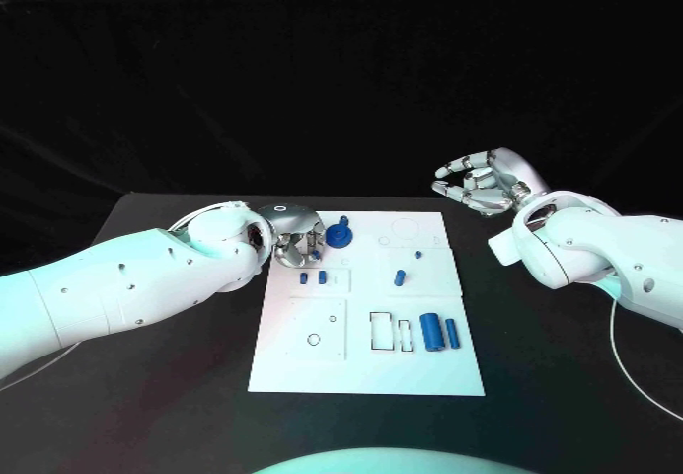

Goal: Assemble the parts on the task board

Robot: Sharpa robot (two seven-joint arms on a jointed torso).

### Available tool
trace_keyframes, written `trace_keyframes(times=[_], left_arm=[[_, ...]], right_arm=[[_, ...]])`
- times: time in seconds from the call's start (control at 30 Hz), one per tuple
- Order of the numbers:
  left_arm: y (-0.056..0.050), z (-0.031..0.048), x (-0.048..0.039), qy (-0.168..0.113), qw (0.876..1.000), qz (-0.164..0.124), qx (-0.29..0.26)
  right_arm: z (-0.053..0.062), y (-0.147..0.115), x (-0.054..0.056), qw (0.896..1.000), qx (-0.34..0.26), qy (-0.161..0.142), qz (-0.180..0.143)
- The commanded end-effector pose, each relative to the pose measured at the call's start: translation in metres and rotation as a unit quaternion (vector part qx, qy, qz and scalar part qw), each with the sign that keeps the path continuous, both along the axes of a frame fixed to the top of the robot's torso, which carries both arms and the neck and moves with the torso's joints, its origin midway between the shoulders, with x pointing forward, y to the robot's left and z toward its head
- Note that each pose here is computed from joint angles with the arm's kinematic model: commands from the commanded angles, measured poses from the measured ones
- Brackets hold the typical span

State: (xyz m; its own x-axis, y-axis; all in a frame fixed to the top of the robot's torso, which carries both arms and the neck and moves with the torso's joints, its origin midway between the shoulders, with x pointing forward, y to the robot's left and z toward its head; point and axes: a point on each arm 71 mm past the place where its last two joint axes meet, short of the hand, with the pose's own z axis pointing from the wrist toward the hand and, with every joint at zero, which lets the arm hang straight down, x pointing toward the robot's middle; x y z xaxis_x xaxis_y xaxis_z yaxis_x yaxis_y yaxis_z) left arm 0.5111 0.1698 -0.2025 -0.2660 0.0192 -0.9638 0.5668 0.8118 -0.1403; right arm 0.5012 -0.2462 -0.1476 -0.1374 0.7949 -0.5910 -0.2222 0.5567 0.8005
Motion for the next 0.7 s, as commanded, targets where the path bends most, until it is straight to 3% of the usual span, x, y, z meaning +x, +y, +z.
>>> trace_keyframes(times=[0.03,0.7], left_arm=[[-0.0013,-0.0012,-0.0007,0.011,1.0,-0.004,0.004],[-0.0044,-0.0025,0.0004,0.013,1.0,-0.006,0.005]], right_arm=[[0.0003,0.0013,-0.0006,1.0,-0.004,-0.004,0.007],[0.0005,0.001,-0.0013,1.0,-0.003,-0.004,0.007]])
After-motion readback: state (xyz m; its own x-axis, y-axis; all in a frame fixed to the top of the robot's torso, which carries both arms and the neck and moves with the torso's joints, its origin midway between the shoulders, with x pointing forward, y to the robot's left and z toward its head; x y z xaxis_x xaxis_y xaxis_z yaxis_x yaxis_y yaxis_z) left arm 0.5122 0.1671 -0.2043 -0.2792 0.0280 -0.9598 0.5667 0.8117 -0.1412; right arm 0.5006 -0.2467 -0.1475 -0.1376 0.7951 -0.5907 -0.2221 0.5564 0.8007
